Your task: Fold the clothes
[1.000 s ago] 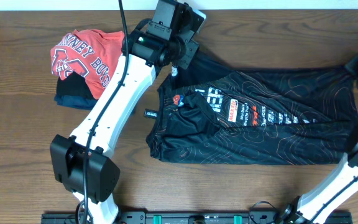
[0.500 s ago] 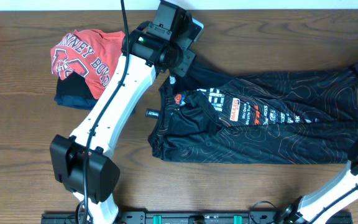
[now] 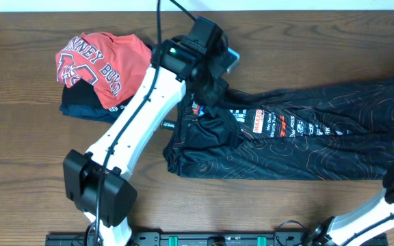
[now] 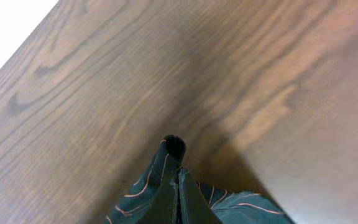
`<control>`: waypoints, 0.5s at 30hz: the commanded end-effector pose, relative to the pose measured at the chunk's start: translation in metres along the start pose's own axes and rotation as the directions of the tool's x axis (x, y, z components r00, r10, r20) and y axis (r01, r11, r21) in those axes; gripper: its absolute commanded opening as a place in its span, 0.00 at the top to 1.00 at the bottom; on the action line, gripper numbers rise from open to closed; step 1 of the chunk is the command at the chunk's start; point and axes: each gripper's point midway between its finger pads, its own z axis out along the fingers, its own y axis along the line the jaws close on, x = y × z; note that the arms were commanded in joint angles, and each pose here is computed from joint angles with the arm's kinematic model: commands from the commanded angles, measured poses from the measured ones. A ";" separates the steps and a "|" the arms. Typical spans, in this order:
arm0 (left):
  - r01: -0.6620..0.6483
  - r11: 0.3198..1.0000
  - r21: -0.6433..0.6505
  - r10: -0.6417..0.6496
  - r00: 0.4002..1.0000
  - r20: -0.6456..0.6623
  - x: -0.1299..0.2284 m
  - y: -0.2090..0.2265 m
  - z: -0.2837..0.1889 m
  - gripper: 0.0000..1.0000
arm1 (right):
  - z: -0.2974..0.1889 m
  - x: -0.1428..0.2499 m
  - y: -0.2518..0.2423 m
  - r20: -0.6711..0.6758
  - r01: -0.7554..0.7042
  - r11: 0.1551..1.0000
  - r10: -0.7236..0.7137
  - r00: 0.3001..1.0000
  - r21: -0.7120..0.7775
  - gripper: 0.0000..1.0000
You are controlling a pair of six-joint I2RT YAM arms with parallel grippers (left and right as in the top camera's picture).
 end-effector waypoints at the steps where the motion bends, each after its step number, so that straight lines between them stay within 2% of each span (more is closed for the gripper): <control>1: -0.028 0.999 0.029 0.029 0.999 -0.027 0.007 -0.020 -0.004 0.94 | -0.010 -0.006 -0.019 0.019 -0.006 0.998 0.004 1.000 0.070 0.99; 8: -0.059 0.997 0.058 0.065 0.992 -0.108 0.025 -0.044 -0.002 0.94 | -0.011 -0.001 -0.028 0.004 -0.045 0.994 0.045 0.999 0.102 0.99; 15: -0.019 0.998 0.067 0.031 0.984 -0.178 0.042 -0.058 0.000 0.94 | -0.011 0.000 -0.029 -0.001 -0.046 0.993 0.047 0.999 0.107 0.99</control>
